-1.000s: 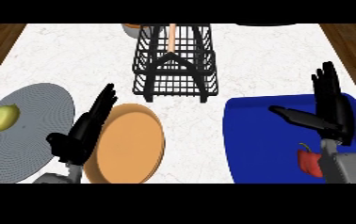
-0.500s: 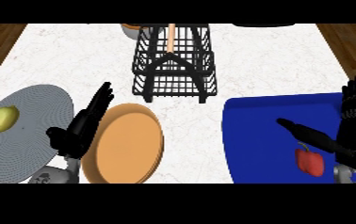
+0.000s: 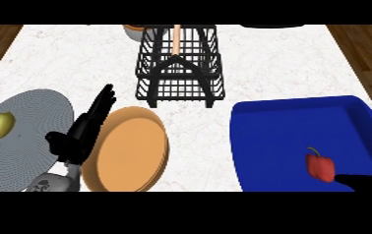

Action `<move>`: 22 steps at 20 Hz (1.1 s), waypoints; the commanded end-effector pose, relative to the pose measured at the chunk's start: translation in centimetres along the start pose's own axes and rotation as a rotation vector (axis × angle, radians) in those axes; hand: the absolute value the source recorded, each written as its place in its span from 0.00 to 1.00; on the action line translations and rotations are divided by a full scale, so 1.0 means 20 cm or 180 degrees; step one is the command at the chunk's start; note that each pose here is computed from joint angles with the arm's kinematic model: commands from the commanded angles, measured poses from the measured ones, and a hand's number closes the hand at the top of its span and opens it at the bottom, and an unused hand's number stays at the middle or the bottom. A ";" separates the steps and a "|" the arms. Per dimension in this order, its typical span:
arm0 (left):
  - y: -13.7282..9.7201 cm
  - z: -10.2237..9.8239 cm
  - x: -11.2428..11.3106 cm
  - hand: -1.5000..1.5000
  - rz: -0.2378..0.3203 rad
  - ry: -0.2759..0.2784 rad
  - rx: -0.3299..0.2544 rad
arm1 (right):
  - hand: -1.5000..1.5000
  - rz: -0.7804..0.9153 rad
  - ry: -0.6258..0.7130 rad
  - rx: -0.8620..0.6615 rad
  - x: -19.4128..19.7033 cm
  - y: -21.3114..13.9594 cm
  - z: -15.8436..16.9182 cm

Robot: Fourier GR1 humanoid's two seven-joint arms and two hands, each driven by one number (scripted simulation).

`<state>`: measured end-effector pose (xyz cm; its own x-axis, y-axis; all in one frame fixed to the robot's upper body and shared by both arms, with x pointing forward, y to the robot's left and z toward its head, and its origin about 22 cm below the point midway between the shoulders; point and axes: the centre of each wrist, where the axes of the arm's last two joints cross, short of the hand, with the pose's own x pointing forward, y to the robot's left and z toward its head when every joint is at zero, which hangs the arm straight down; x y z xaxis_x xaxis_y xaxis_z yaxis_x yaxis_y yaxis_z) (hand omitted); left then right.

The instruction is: Pick the bell pepper from the tray and place it in the tiered basket

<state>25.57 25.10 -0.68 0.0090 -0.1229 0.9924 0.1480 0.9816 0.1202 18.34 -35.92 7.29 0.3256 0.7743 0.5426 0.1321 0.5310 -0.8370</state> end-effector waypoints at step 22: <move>-0.08 -0.10 0.00 0.50 0.0074 -0.0001 -0.0140 | 0.00 0.1088 0.1404 0.0394 0.44 0.03 0.27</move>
<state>26.50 23.98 -0.88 0.0014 -0.1039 0.9946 0.1976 0.9750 0.1016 16.04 -27.40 13.16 0.5658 0.8003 0.1983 -0.1276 0.3226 -0.9379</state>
